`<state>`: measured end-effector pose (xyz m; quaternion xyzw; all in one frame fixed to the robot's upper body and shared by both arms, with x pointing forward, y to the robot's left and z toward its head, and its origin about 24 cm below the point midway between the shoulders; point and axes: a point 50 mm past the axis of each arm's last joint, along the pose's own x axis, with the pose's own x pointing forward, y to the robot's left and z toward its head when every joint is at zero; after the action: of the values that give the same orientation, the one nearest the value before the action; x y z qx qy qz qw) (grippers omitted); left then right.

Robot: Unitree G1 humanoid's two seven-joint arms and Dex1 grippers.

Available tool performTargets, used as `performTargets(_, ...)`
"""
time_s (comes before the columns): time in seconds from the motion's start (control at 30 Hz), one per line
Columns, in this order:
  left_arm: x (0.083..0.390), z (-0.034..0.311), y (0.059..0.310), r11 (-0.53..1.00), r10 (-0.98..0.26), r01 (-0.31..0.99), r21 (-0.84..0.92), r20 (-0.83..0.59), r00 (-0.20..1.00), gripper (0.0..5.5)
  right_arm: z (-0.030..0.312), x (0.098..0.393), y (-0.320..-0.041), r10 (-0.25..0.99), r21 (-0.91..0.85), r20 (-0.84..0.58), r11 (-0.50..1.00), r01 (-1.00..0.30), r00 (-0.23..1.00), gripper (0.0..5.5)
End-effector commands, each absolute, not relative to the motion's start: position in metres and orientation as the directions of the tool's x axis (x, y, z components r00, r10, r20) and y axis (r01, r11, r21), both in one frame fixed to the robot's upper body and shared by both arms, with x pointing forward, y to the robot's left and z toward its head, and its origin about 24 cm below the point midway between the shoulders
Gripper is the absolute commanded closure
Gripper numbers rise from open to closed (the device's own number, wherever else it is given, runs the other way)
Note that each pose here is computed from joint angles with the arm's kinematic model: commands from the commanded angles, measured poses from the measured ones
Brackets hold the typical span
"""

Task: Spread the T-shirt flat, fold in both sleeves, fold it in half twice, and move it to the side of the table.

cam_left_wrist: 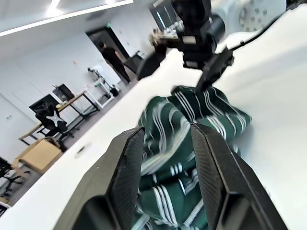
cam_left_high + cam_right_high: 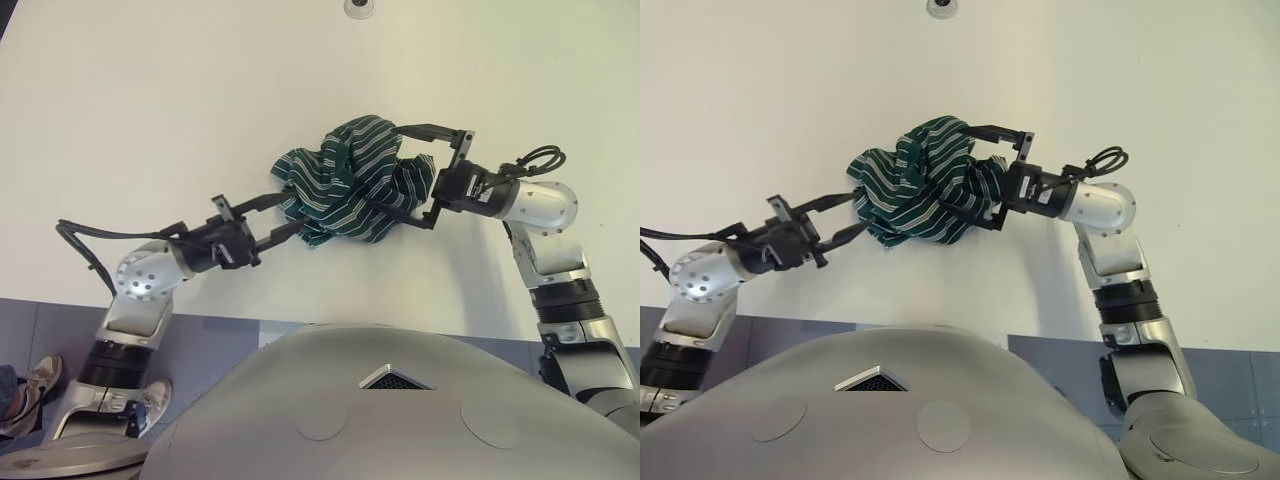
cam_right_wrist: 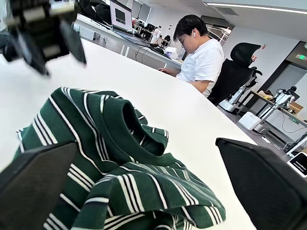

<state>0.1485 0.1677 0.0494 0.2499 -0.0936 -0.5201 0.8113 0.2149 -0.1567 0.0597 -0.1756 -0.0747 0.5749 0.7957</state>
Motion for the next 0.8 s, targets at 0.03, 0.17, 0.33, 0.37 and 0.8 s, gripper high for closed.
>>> performTargets(0.03,0.151,0.035,0.159,0.267,-0.875,0.797,0.541,-0.211,0.436,3.74,0.062,0.218,-0.155,0.942,-0.384,-0.087,0.268,-0.883,0.324,0.11)
performTargets(0.17,0.151,0.030,0.155,0.227,-0.866,0.792,0.568,-0.255,0.430,3.74,0.062,0.218,-0.154,0.943,-0.384,-0.085,0.267,-0.884,0.322,0.11)
performTargets(0.33,0.154,0.031,0.153,0.241,-0.864,0.779,0.579,-0.239,0.444,3.74,0.061,0.218,-0.153,0.943,-0.380,-0.081,0.269,-0.885,0.321,0.11)
performTargets(0.37,0.156,0.032,0.154,0.257,-0.858,0.772,0.582,-0.229,0.459,3.74,0.061,0.217,-0.152,0.943,-0.379,-0.081,0.270,-0.885,0.322,0.11)
performTargets(0.8,0.169,0.054,0.163,0.404,-0.839,0.727,0.555,-0.092,0.537,5.32,0.056,0.214,-0.152,0.944,-0.367,-0.088,0.267,-0.891,0.319,0.10)
